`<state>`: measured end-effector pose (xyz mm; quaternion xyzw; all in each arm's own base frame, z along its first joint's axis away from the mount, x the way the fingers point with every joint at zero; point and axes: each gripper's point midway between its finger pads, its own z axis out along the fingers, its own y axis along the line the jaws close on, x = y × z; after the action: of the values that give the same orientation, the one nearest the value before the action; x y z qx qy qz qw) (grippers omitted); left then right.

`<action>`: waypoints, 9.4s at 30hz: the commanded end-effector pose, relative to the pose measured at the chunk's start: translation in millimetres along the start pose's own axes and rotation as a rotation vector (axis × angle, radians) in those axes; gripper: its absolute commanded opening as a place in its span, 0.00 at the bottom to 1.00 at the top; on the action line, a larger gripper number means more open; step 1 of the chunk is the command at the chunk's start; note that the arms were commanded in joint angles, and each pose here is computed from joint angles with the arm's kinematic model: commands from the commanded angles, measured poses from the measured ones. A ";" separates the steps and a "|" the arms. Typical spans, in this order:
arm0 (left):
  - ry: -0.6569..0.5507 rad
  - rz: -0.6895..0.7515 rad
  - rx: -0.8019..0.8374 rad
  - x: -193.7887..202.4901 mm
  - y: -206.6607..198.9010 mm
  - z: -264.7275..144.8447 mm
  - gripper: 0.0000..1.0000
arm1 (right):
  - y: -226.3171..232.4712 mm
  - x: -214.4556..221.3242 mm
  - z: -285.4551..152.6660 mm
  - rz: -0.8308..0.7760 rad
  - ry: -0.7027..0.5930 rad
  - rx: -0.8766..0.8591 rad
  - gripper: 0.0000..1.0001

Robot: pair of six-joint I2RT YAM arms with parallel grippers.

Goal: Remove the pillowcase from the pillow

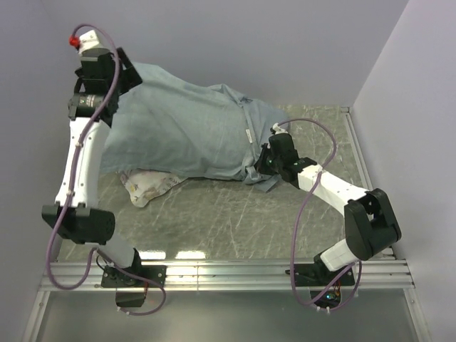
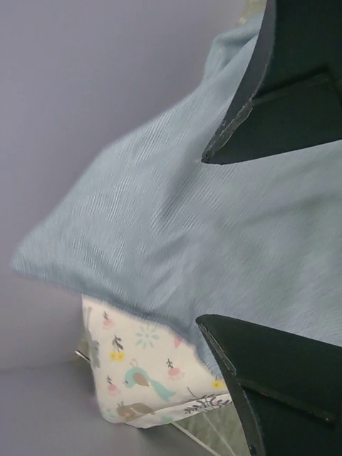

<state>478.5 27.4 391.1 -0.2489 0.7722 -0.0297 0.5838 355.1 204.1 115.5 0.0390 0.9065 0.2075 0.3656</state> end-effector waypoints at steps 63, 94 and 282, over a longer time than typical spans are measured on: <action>0.299 0.656 0.478 367.5 -280.3 -110.7 0.94 | -97.1 17.4 28.6 0.332 0.027 0.072 0.00; 0.180 0.336 0.269 211.6 -170.0 -77.3 0.00 | -116.8 -1.7 11.3 0.283 -0.026 0.148 0.35; -0.358 -0.352 0.056 -127.2 47.3 -2.1 0.00 | -12.8 -271.4 -241.8 0.151 -0.688 0.054 0.00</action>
<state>493.4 85.1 418.1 -0.3541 0.6820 -0.1507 0.6219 409.7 121.2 359.5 0.1136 0.8110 0.2328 0.5245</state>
